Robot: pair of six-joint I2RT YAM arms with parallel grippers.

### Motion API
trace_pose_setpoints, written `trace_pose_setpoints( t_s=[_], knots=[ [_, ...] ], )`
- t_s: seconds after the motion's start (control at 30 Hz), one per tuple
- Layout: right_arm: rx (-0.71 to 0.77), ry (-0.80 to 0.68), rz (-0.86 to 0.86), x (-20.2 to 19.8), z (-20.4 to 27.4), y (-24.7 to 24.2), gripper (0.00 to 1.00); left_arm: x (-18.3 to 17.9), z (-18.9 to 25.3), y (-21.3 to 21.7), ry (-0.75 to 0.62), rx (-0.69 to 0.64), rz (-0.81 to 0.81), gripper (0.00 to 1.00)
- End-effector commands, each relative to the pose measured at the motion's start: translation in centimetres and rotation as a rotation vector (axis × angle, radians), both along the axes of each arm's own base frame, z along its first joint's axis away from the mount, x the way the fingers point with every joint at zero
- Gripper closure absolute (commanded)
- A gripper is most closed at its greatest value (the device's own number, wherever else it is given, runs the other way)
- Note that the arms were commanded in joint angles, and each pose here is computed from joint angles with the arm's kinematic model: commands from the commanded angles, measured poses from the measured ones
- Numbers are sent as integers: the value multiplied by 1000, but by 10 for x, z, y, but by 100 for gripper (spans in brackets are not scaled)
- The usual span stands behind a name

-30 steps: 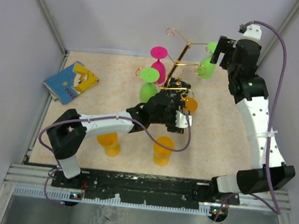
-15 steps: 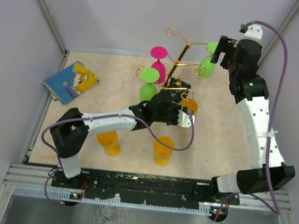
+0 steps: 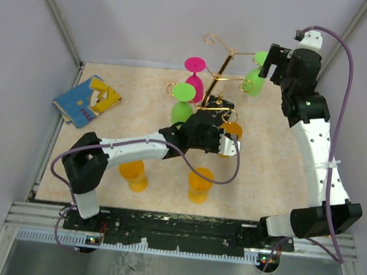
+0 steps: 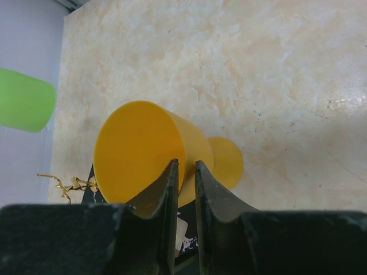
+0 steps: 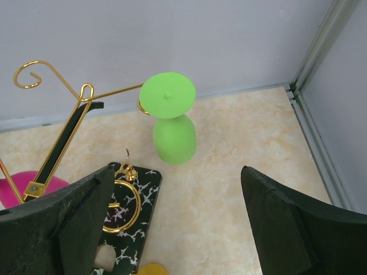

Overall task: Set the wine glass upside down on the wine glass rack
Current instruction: Pick up the wine glass at the center of the board.

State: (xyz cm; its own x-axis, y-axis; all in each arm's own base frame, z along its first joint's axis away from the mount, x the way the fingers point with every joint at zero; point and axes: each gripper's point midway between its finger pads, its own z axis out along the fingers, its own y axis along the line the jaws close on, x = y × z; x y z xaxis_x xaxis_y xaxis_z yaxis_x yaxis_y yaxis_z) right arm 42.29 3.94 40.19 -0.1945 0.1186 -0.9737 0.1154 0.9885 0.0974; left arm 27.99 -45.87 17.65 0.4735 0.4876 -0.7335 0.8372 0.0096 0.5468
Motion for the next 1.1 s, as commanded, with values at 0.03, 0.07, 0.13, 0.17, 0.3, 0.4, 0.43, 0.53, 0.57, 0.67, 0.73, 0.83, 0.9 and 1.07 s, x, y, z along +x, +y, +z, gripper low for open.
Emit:
trace_pose_setpoints(
  t_s=[0.03, 0.07, 0.13, 0.17, 0.3, 0.4, 0.43, 0.53, 0.57, 0.67, 0.73, 0.83, 0.9, 1.07],
  knots=[
    [28, -87, -8, -8, 26, -6, 9, -9, -31, 3, 44, 104, -8, 78],
    [30, -89, -8, -8, 27, -6, 9, -9, -32, 4, 44, 111, -9, 77],
    [32, -90, -5, -8, 27, -5, 9, -9, -36, 4, 42, 129, -5, 77],
    [33, -90, -5, -8, 27, -5, 9, -9, -38, 5, 42, 138, -2, 77],
    [35, -90, -5, -9, 27, -5, 9, -9, -41, 6, 45, 152, 1, 80],
    [36, -91, -4, -9, 27, -5, 9, -10, -42, 7, 50, 163, 2, 89],
    [37, -91, -3, -9, 27, -5, 9, -10, -43, 7, 52, 168, 3, 95],
    [36, -91, -4, -9, 27, -5, 9, -10, -43, 7, 55, 173, 5, 100],
    [37, -92, -6, -10, 28, -5, 9, -11, -42, 6, 54, 170, 3, 100],
    [35, -92, -10, -11, 28, -6, 9, -11, -38, 4, 58, 158, 5, 100],
    [34, -91, -14, -11, 28, -7, 9, -12, -32, 1, 62, 141, 1, 100],
    [35, -96, -18, -12, 30, -8, 9, -12, -18, -3, 58, 109, -3, 100],
    [34, -97, -22, -12, 30, -9, 9, -11, -5, -7, 49, 83, -3, 100],
    [32, -107, -39, -13, 35, -13, 9, -16, 41, -20, 45, -24, -42, 100]
  ],
)
